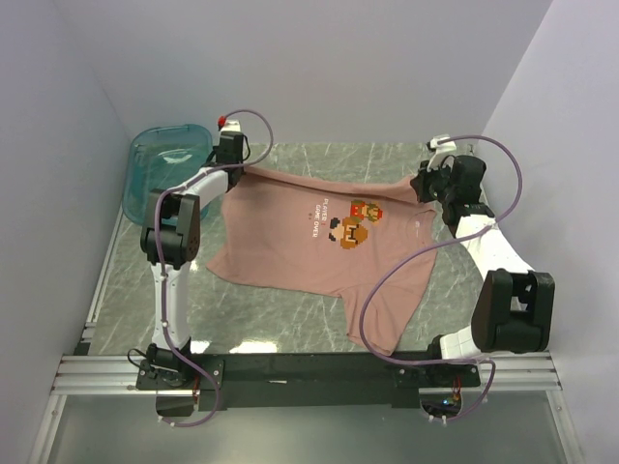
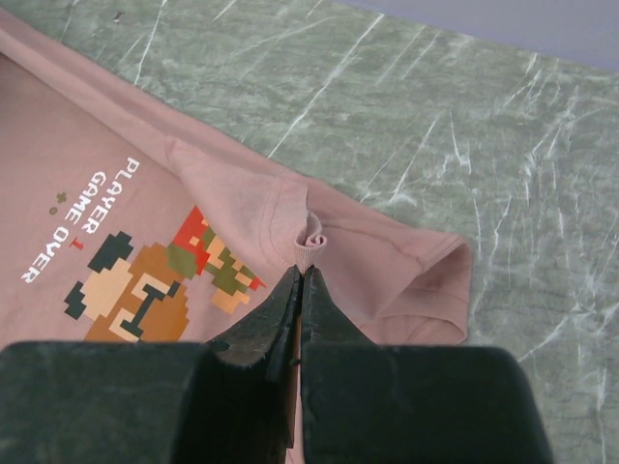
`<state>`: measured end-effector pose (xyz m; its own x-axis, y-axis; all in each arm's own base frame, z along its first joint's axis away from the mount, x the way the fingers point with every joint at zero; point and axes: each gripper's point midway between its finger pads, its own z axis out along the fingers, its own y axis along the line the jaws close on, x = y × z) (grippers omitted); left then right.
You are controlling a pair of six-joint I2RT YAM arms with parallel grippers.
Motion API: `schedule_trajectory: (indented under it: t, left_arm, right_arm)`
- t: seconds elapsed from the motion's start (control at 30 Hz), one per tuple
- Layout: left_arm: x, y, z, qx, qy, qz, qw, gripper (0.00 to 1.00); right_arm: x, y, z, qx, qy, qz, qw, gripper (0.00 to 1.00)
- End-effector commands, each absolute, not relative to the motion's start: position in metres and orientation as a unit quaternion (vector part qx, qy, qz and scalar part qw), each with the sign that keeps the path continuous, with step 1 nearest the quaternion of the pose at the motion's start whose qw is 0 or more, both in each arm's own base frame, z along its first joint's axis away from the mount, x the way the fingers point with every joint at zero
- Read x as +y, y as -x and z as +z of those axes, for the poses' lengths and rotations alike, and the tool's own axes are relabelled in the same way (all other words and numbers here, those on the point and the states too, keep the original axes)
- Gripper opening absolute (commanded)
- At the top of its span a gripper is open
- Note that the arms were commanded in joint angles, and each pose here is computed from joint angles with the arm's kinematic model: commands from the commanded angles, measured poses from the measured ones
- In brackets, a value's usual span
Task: Fold and stack the t-shirts
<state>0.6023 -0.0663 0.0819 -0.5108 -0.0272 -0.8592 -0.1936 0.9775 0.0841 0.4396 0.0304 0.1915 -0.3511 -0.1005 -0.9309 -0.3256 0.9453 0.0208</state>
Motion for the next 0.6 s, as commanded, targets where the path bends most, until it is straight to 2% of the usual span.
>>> schedule_trajectory:
  t: [0.0,0.57]
  left_arm:
    - [-0.0611,-0.6039,0.1331,0.839,0.073,0.079,0.533,0.0]
    - [-0.0575,-0.5975,0.1287,0.843,0.072,0.088,0.526,0.0]
  right_arm:
    - [0.0253,-0.4412,0.2176,0.792,0.133,0.087,0.589,0.0]
    - [0.0184,-0.4364,0.2112,0.799,0.124,0.082,0.582,0.0]
